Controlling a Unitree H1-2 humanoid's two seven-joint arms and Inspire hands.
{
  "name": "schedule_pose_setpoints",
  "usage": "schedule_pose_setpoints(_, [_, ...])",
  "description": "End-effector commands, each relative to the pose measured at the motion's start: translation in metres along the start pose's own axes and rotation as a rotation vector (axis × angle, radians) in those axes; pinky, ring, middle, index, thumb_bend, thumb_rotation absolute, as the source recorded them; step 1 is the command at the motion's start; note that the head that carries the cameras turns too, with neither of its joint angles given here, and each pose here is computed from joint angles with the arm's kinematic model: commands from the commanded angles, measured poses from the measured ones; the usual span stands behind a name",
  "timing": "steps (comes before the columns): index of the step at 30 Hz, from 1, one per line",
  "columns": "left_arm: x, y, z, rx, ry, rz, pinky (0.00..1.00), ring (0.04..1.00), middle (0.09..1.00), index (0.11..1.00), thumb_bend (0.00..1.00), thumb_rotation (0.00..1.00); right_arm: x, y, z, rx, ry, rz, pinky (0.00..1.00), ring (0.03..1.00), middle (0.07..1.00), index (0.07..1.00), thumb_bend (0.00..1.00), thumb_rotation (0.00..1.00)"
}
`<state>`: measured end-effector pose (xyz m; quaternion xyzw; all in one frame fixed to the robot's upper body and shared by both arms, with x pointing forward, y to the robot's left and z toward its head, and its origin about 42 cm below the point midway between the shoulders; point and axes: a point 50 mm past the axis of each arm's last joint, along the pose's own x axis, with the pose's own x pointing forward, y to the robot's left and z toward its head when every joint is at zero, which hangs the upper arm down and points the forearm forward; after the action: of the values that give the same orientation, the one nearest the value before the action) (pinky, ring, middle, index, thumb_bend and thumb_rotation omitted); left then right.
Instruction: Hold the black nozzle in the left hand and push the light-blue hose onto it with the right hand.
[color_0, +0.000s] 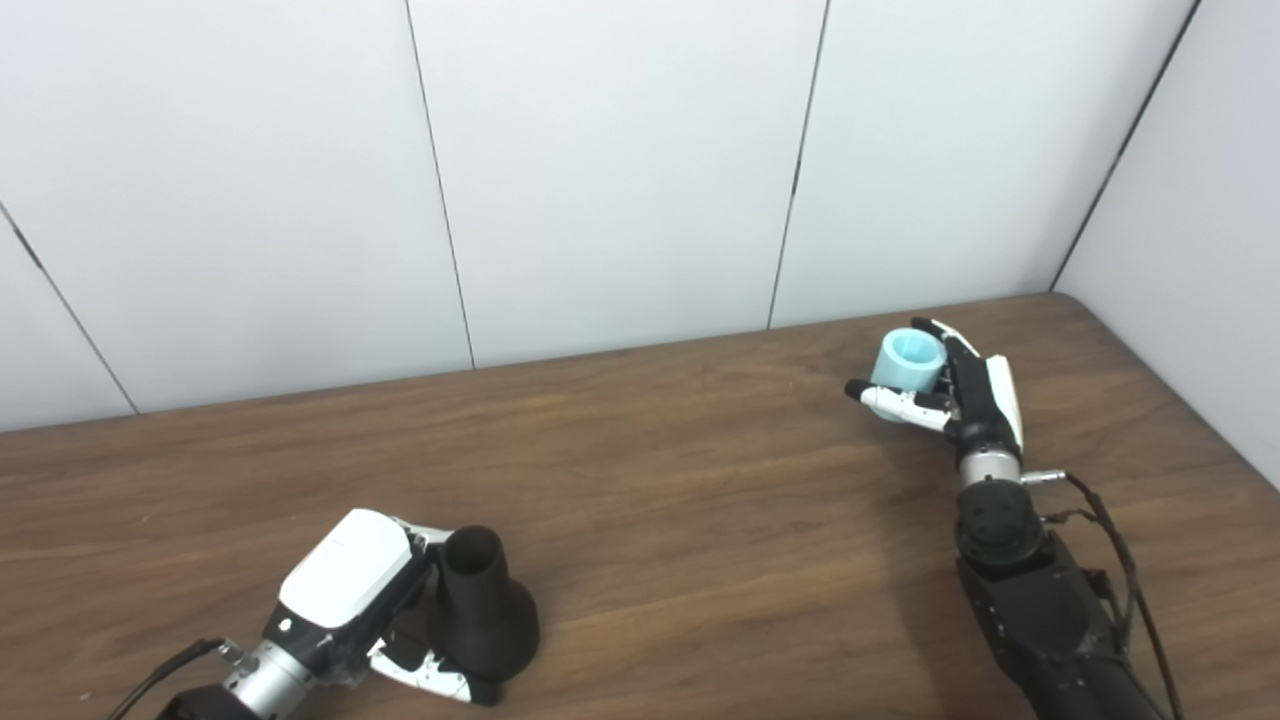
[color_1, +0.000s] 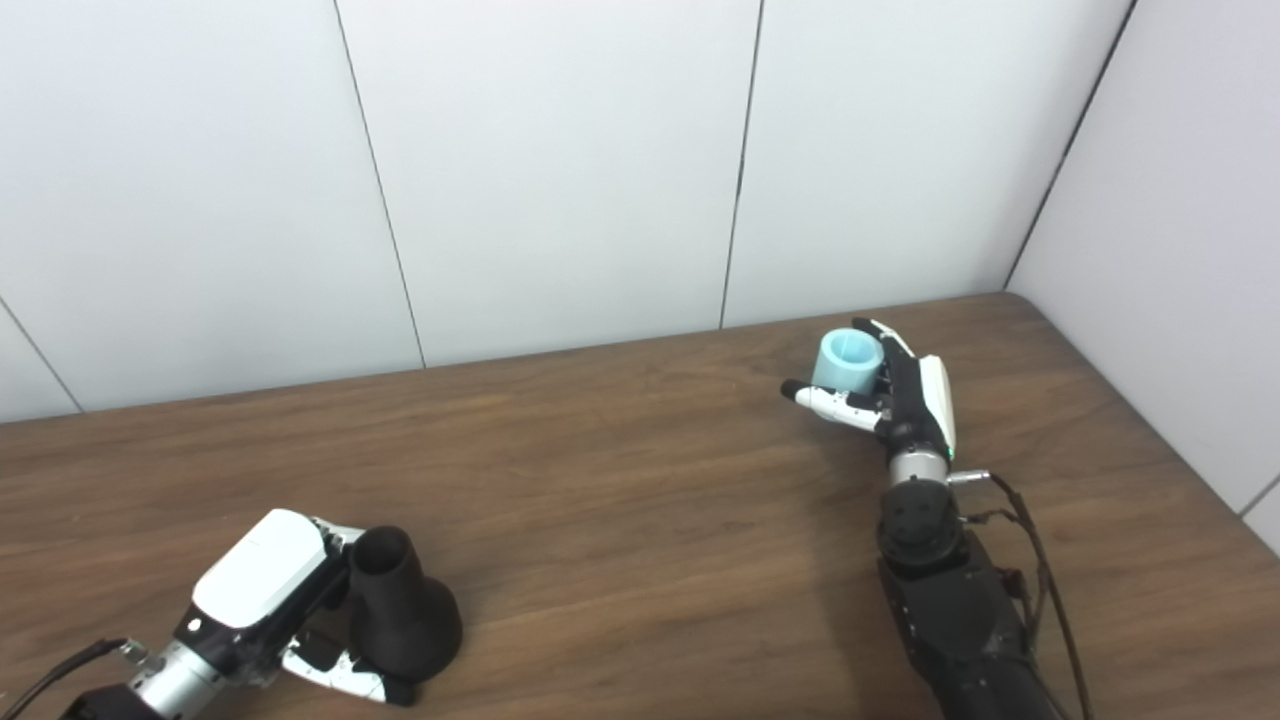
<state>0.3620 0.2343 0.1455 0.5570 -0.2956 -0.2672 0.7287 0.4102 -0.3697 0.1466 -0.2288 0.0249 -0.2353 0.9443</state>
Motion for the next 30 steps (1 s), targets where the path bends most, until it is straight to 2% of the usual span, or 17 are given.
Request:
schedule_pose_setpoints(1, [0.002,0.006,0.001,0.008,-0.029,0.001,0.13,0.181,0.472,0.479,0.52,0.00,0.004,0.005,0.015,0.016,-0.021,0.034,0.63,0.692,0.710,0.740,1.00,0.25])
schedule_pose_setpoints(6, [0.001,0.006,0.000,0.009,-0.026,-0.014,0.14,0.188,0.473,0.479,0.52,0.00,0.002,0.005,0.017,0.026,-0.002,0.024,0.55,0.612,0.616,0.646,0.96,0.16])
schedule_pose_setpoints(8, [0.001,0.006,0.001,0.006,-0.026,-0.016,0.14,0.190,0.473,0.480,0.52,0.00,0.002,0.005,0.017,0.031,0.001,0.018,0.40,0.490,0.539,0.606,0.94,0.11])
schedule_pose_setpoints(9, [0.001,0.006,0.001,0.006,-0.026,-0.017,0.14,0.190,0.473,0.480,0.52,0.00,0.002,0.005,0.017,0.033,-0.001,0.017,0.31,0.390,0.483,0.576,0.80,0.05])
schedule_pose_setpoints(10, [0.001,0.006,0.001,0.005,-0.026,-0.016,0.14,0.191,0.473,0.480,0.52,0.00,0.002,0.005,0.016,0.038,-0.002,0.017,0.31,0.382,0.481,0.571,0.75,0.04])
schedule_pose_setpoints(11, [0.001,0.006,0.001,0.005,-0.026,-0.015,0.14,0.192,0.473,0.479,0.52,0.00,0.001,0.005,0.016,0.049,-0.005,0.017,0.29,0.362,0.478,0.561,0.64,0.02])
schedule_pose_setpoints(12, [0.001,0.006,0.001,0.007,-0.027,-0.013,0.14,0.191,0.429,0.480,0.52,0.00,0.001,0.005,0.015,0.058,-0.008,0.017,0.31,0.376,0.457,0.546,0.59,0.01])
schedule_pose_setpoints(14, [0.001,0.005,0.001,0.009,-0.029,-0.016,0.14,0.193,0.415,0.484,0.52,0.00,0.000,0.006,0.015,0.069,-0.017,0.020,0.34,0.395,0.454,0.523,0.54,0.00])
schedule_pose_setpoints(16, [0.001,0.005,0.001,0.005,-0.030,-0.017,0.15,0.195,0.396,0.482,0.52,0.00,-0.002,0.006,0.018,0.067,-0.029,0.020,0.35,0.405,0.462,0.509,0.53,0.00])
schedule_pose_setpoints(18, [0.002,0.004,0.002,-0.003,-0.031,-0.013,0.14,0.193,0.457,0.479,0.52,0.00,-0.003,0.006,0.022,0.067,-0.041,0.020,0.35,0.400,0.459,0.514,0.53,0.00])
schedule_pose_setpoints(20, [0.003,0.003,0.004,-0.006,-0.035,-0.011,0.14,0.191,0.397,0.482,0.52,0.00,-0.004,0.004,0.025,0.070,-0.059,0.023,0.34,0.410,0.478,0.523,0.52,0.00])
schedule_pose_setpoints(22, [0.005,0.001,0.007,-0.008,-0.039,-0.009,0.14,0.197,0.453,0.480,0.52,0.00,-0.006,0.001,0.030,0.067,-0.085,0.027,0.33,0.403,0.481,0.536,0.51,0.00])
schedule_pose_setpoints(24, [0.006,-0.001,0.009,-0.009,-0.043,-0.007,0.15,0.200,0.469,0.479,0.52,0.00,-0.009,-0.002,0.035,0.061,-0.114,0.035,0.32,0.395,0.482,0.544,0.51,0.00])
schedule_pose_setpoints(26, [0.009,-0.004,0.012,-0.011,-0.047,-0.008,0.15,0.200,0.403,0.481,0.52,0.00,-0.012,-0.005,0.043,0.064,-0.153,0.049,0.32,0.397,0.484,0.542,0.51,0.00])
schedule_pose_setpoints(30, [0.013,-0.009,0.016,-0.011,-0.049,-0.013,0.15,0.201,0.383,0.487,0.51,0.00,-0.022,-0.009,0.062,0.084,-0.246,0.089,0.33,0.413,0.486,0.529,0.52,0.00])
